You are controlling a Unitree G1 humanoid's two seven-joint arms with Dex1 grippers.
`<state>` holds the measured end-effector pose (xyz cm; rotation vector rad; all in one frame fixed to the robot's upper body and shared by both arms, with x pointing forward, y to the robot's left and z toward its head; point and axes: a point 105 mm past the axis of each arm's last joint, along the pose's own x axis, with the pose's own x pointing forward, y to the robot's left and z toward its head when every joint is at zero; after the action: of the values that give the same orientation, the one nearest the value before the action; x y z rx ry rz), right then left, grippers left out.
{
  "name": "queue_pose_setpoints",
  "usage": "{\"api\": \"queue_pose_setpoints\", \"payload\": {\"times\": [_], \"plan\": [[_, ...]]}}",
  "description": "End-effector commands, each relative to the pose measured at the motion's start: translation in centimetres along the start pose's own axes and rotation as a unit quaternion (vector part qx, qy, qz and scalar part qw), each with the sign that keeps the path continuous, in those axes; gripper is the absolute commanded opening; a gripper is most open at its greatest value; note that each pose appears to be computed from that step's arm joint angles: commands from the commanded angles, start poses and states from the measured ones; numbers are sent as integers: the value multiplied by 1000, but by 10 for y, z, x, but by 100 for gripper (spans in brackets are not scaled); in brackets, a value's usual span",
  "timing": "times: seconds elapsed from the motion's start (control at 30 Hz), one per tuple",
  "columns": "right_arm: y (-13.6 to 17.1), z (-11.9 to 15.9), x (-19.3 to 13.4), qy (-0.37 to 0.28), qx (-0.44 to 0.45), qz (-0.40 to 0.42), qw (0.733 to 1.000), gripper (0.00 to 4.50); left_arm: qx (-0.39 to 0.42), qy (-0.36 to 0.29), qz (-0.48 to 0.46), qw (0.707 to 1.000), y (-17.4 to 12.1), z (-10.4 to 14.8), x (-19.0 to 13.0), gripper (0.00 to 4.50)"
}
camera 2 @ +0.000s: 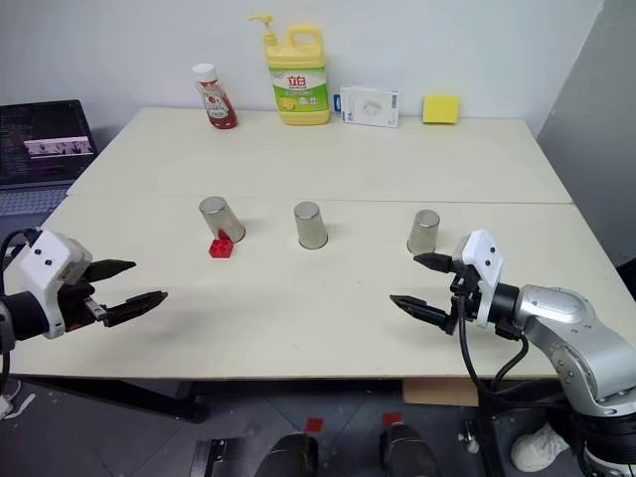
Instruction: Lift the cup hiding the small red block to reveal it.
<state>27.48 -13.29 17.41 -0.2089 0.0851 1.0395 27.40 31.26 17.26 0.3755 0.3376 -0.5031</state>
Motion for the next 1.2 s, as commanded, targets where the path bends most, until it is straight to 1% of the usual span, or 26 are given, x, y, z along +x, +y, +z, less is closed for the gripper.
{"api": "queue_pose_setpoints", "payload": {"times": [0.03,0.43,0.67,1.07,1.2], "plan": [[-1,8,-5,-11,-20,-1,1000,450,13,-18,7,1000,2,11,-6,447],[-5,9,-12,-9,-20,-16,1000,450,23,-28,7,999,-1,19,2,447],[-8,13,-12,-8,-23,-12,1000,450,29,-26,1,999,-2,23,0,447],[-9,19,-8,-11,-24,-19,999,450,28,-29,-4,999,-2,23,0,447],[-8,20,-8,-14,-24,-21,999,450,25,-12,-2,1000,-1,19,2,447]]}}
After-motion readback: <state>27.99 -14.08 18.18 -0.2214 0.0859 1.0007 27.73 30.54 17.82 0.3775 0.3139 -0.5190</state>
